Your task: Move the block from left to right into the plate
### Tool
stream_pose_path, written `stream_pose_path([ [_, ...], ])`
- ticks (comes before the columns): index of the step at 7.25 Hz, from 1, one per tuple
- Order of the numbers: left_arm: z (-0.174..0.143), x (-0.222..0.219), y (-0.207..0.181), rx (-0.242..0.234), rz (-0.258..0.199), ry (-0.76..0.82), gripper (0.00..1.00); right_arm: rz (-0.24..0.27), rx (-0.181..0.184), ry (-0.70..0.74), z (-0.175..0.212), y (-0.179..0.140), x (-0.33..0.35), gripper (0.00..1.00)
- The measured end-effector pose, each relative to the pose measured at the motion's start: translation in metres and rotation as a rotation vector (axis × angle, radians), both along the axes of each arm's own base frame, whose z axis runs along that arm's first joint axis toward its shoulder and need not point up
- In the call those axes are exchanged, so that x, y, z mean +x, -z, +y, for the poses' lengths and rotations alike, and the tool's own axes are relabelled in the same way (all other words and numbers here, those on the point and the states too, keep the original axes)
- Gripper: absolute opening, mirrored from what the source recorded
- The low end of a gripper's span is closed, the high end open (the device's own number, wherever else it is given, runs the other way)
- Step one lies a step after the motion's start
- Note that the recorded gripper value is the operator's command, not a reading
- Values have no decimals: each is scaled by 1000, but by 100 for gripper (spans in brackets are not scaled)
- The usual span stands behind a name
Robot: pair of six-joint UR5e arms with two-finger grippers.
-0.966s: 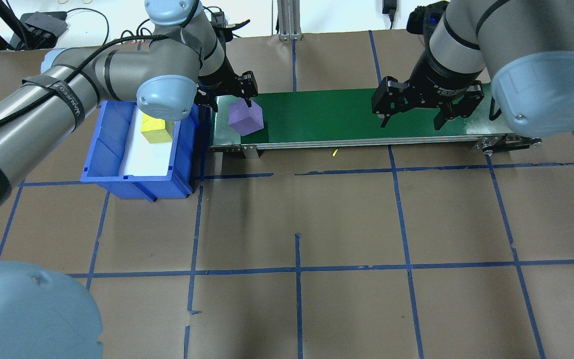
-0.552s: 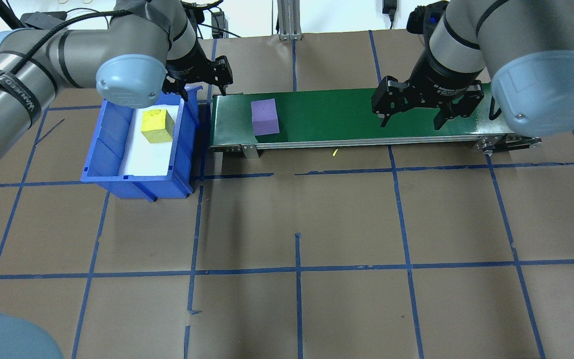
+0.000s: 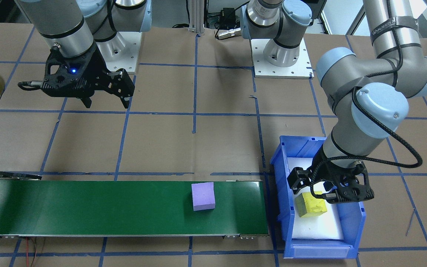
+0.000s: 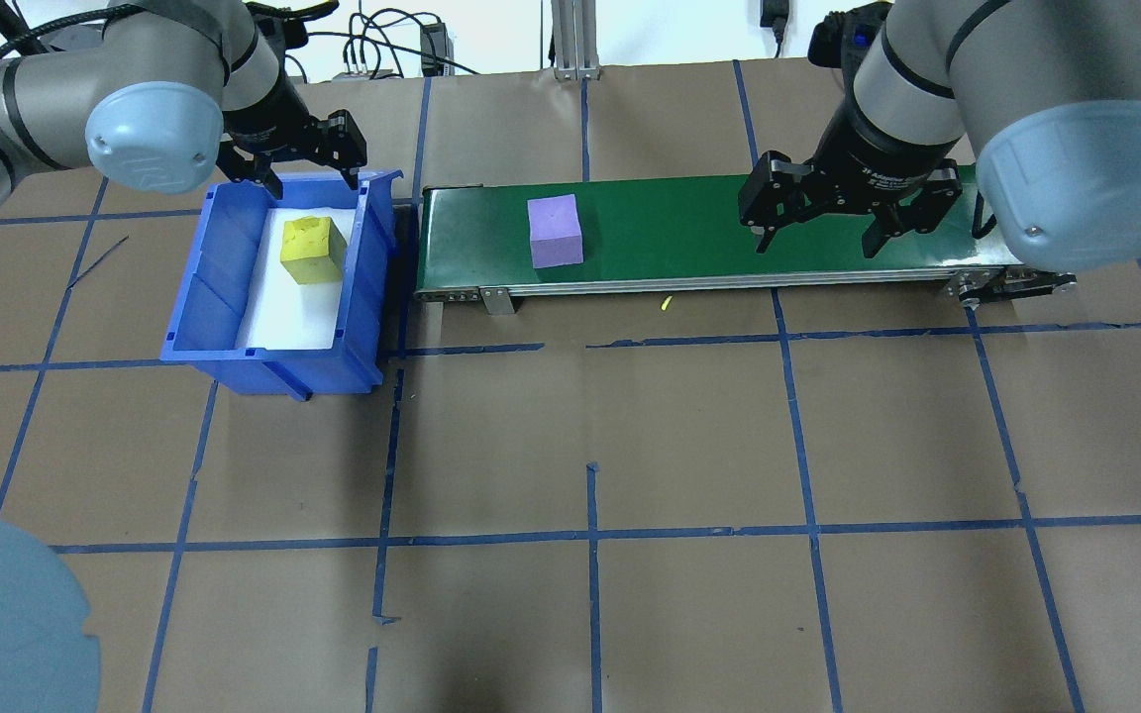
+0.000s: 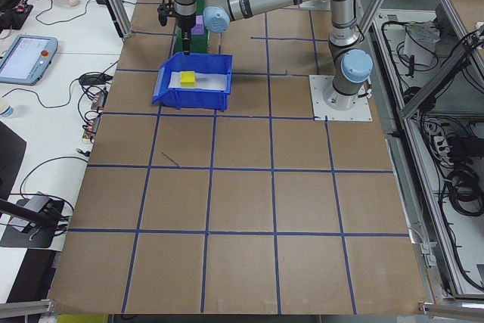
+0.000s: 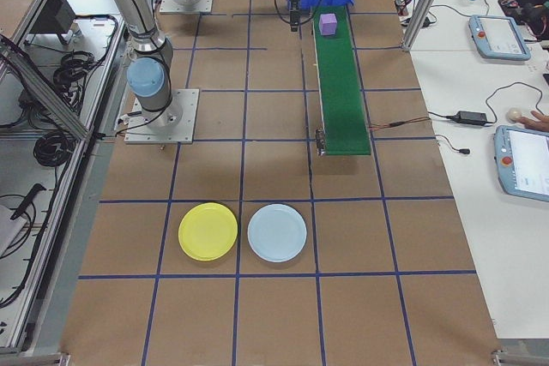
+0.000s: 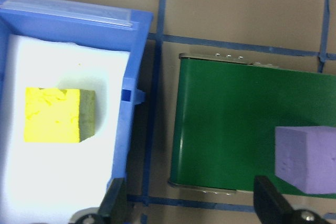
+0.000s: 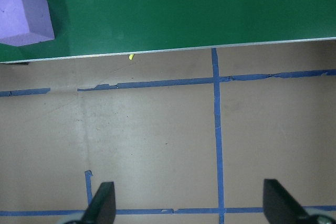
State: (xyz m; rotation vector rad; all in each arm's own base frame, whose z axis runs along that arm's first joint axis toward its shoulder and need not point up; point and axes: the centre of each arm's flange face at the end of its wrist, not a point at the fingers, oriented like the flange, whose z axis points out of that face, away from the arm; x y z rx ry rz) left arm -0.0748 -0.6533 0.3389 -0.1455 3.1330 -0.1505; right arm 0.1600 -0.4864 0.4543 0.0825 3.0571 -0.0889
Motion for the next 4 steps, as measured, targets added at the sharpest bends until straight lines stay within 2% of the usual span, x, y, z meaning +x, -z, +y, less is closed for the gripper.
stream_pose_path([
  [2,-14,25,33,27,1,-24,88,0,3,0,0,0,-1,100],
  [4,-20,40,51,39,2,-40,88,4,47,3,1,6,-3,100],
])
